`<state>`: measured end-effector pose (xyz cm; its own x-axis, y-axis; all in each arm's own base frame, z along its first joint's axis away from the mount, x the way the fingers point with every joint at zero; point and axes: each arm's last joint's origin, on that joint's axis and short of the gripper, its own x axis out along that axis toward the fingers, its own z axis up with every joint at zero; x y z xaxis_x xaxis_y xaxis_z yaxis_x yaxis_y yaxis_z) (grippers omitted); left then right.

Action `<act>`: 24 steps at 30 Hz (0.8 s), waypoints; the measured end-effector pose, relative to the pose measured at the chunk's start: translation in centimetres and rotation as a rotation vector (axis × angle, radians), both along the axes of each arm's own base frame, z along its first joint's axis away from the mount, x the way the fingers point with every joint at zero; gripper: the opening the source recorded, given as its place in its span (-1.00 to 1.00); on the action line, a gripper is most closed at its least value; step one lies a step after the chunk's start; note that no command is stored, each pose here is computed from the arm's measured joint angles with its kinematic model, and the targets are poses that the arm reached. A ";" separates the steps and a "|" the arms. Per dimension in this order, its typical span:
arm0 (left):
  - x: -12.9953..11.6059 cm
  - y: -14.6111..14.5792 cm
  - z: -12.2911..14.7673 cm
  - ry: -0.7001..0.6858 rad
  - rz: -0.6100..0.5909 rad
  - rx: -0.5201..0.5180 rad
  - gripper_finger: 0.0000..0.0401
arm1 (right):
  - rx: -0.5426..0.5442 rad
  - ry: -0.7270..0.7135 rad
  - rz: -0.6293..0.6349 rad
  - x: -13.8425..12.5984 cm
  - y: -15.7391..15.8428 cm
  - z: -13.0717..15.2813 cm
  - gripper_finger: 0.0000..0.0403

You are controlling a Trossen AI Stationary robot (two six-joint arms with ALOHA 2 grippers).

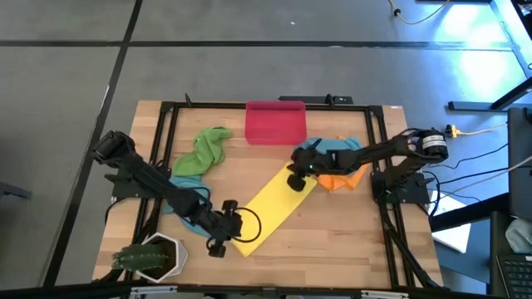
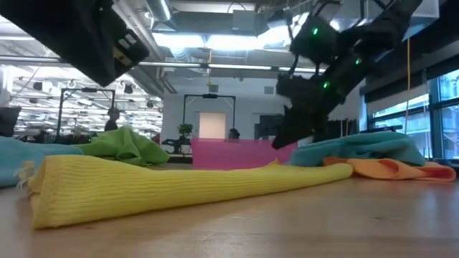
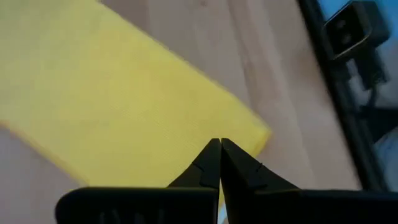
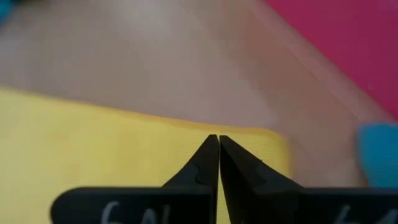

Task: Roll microfiber towels into tight, uniform cylinder then place into a basket
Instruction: Roll the yellow microfiber cloth

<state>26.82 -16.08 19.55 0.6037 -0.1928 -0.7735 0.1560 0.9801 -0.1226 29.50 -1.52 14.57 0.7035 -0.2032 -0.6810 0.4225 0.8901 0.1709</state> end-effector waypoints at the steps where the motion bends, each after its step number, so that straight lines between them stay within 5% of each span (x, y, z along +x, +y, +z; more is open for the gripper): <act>1: 0.0 0.0 0.0 0.003 -0.005 0.007 -0.99 | -0.009 -0.014 0.037 0.1 0.8 0.3 -0.92; 11: -0.4 0.7 -0.8 0.034 -0.003 0.096 -1.00 | 0.023 -0.323 0.319 1.2 9.9 2.2 -0.92; 24: 1.6 2.4 0.5 -0.166 -0.024 0.189 -1.00 | -0.123 -0.358 0.451 6.5 15.2 2.8 -0.92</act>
<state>28.41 -13.64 20.05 0.7225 -0.0698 -0.6878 0.1818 0.9791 0.0916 35.96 13.67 17.39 0.9207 0.1067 -0.3753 -0.0672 0.9909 0.1168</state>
